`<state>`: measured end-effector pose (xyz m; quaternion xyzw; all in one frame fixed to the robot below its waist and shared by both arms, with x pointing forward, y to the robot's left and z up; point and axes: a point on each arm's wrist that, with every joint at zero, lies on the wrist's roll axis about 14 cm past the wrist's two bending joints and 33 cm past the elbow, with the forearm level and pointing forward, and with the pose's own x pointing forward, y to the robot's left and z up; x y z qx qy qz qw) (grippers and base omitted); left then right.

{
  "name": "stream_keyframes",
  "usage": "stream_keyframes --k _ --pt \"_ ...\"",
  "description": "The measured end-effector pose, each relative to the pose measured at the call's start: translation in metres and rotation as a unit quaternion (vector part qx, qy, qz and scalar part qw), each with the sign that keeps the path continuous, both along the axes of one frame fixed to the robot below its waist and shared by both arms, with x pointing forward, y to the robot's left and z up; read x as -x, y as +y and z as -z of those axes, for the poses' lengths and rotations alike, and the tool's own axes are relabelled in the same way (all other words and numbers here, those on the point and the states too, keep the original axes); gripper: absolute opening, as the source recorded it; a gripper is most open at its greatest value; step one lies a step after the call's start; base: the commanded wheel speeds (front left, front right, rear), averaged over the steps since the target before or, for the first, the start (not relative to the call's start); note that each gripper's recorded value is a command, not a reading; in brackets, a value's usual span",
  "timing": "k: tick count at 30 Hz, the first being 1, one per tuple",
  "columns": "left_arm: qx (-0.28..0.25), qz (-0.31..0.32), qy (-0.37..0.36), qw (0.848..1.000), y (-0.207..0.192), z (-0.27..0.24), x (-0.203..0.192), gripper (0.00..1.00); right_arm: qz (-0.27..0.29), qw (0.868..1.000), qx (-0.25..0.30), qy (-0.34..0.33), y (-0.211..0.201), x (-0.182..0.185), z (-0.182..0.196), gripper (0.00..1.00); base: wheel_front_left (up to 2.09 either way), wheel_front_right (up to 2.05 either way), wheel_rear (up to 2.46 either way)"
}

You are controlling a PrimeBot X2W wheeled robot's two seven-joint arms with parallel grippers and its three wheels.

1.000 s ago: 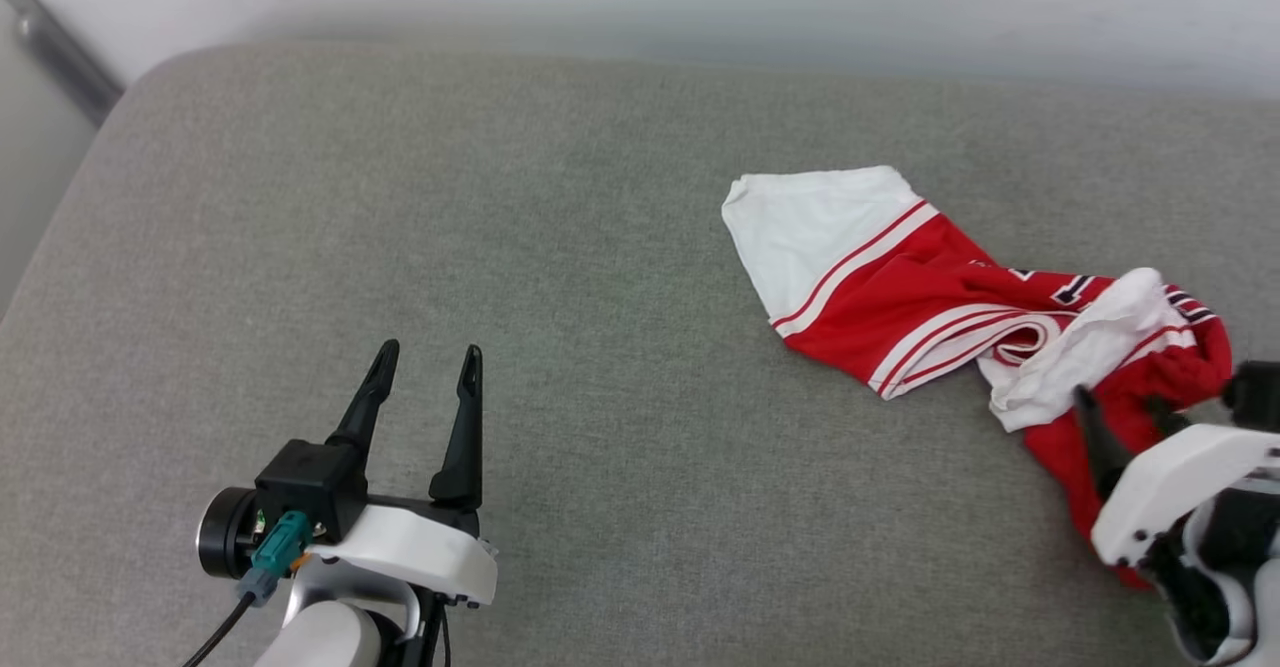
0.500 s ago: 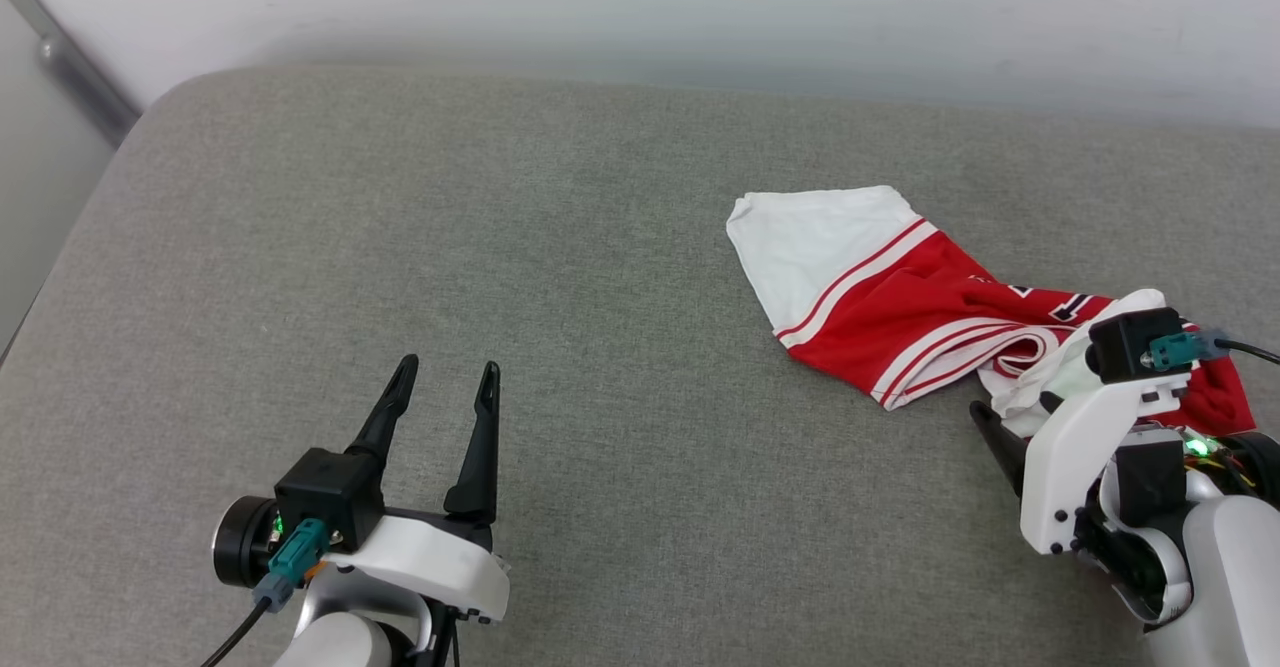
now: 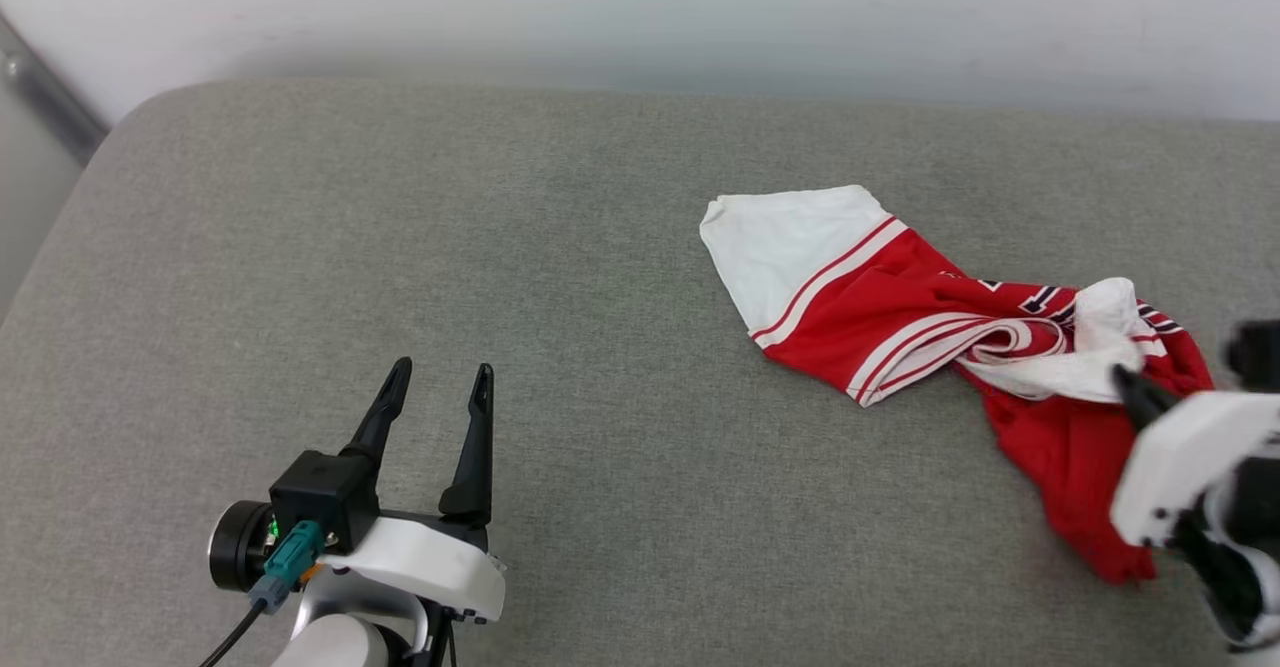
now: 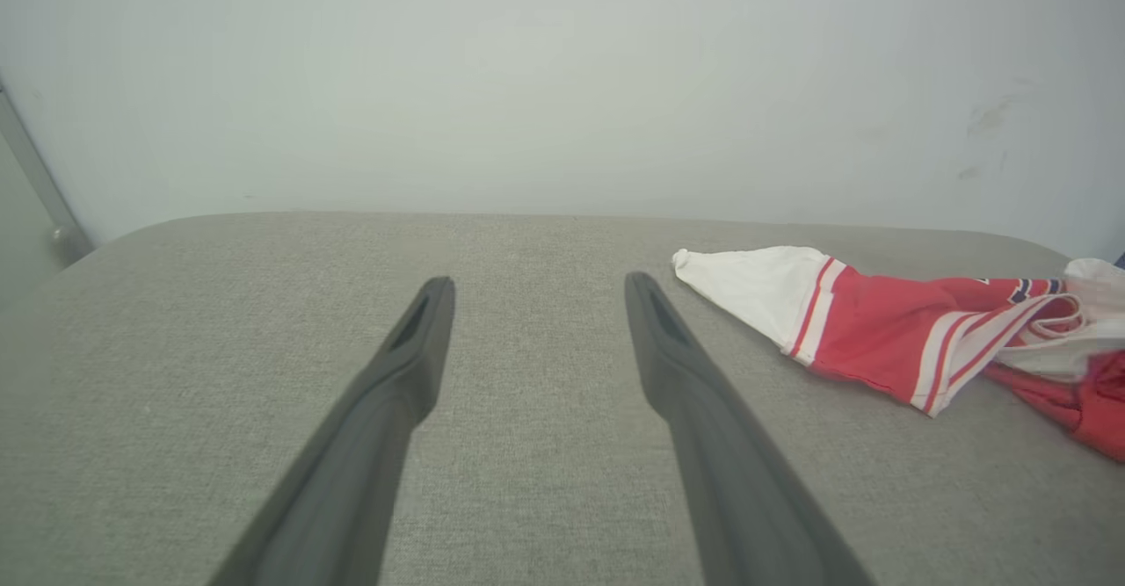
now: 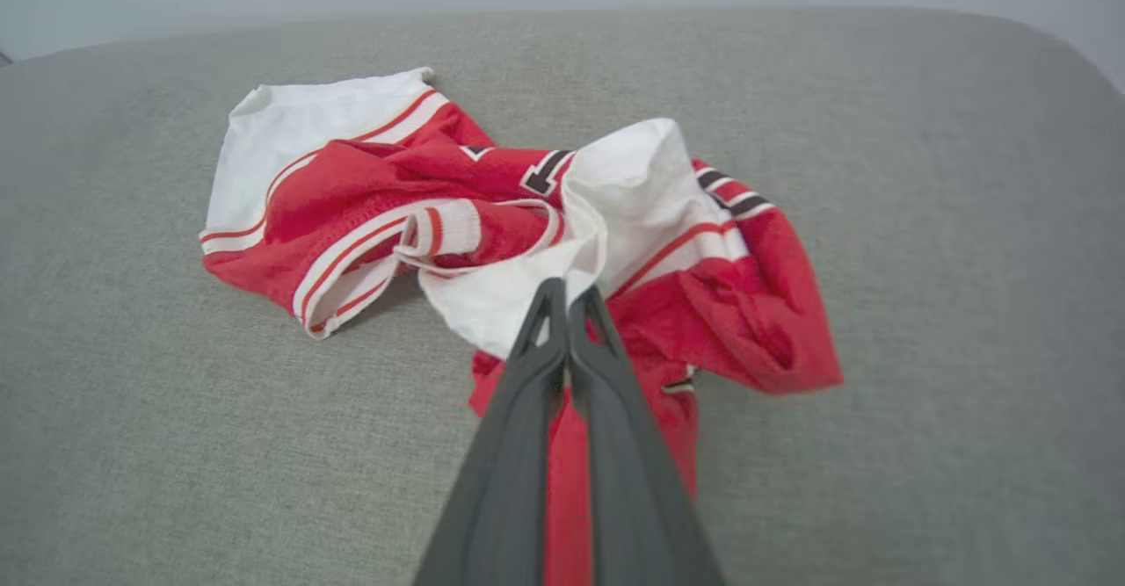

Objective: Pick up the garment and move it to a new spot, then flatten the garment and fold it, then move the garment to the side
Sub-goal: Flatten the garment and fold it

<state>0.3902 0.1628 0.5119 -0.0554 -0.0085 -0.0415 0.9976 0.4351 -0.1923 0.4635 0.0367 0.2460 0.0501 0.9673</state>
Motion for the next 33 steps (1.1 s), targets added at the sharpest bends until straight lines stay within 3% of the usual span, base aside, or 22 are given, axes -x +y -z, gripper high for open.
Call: stream_keyframes --k 4,7,8,10,13,14,15,16,19,23,28,33 --pt "0.000 0.007 -0.002 1.000 -0.005 -0.001 -0.001 1.00 0.090 0.996 -0.008 0.011 -0.052 0.028 0.004 0.00 0.00 0.00 0.00" --pt "0.000 0.011 -0.004 1.000 -0.006 -0.002 -0.002 1.00 0.160 0.986 -0.026 0.045 -0.088 0.059 0.023 0.00 0.00 0.00 0.00" --pt "0.000 0.011 -0.004 1.000 -0.006 -0.002 -0.002 1.00 0.160 0.986 -0.026 0.045 -0.088 0.059 0.023 0.00 0.00 0.00 0.00" --pt "-0.001 0.013 -0.004 1.000 -0.007 -0.003 -0.002 1.00 0.217 0.970 -0.053 0.098 -0.112 0.092 0.055 0.00 0.00 0.00 0.00" --pt "-0.003 0.014 -0.004 1.000 -0.007 -0.004 -0.001 1.00 0.246 0.955 -0.072 0.147 -0.118 0.116 0.086 0.00 0.00 0.00 0.00" --pt "-0.003 0.014 -0.004 1.000 -0.007 -0.004 -0.001 1.00 0.246 0.955 -0.072 0.147 -0.118 0.116 0.086 0.20 0.00 0.00 0.00" --pt "-0.005 0.014 -0.004 1.000 -0.006 -0.004 -0.001 1.00 0.250 0.951 -0.076 0.165 -0.116 0.124 0.097 0.79 0.00 0.00 0.00" --pt "-0.006 0.015 -0.004 1.000 -0.006 -0.004 0.000 1.00 0.257 0.949 -0.082 0.163 -0.116 0.125 0.104 1.00 0.00 0.00 0.00" --pt "-0.008 0.013 -0.004 1.000 -0.005 -0.005 0.000 1.00 0.259 0.952 -0.081 0.140 -0.115 0.118 0.102 1.00 0.00 0.00 0.00" --pt "-0.010 0.012 -0.005 1.000 -0.004 -0.006 0.002 1.00 0.263 0.961 -0.070 0.059 -0.119 0.097 0.080 1.00 0.00 0.00 0.00" --pt "-0.010 0.012 -0.011 1.000 -0.004 -0.013 0.007 1.00 0.252 0.964 -0.041 -0.075 -0.125 0.074 0.025 1.00 0.00 0.00 0.00" --pt "-0.010 0.014 -0.012 1.000 -0.006 -0.015 0.013 1.00 0.198 0.963 -0.016 -0.183 -0.100 0.059 -0.030 1.00 0.00 0.00 0.00"
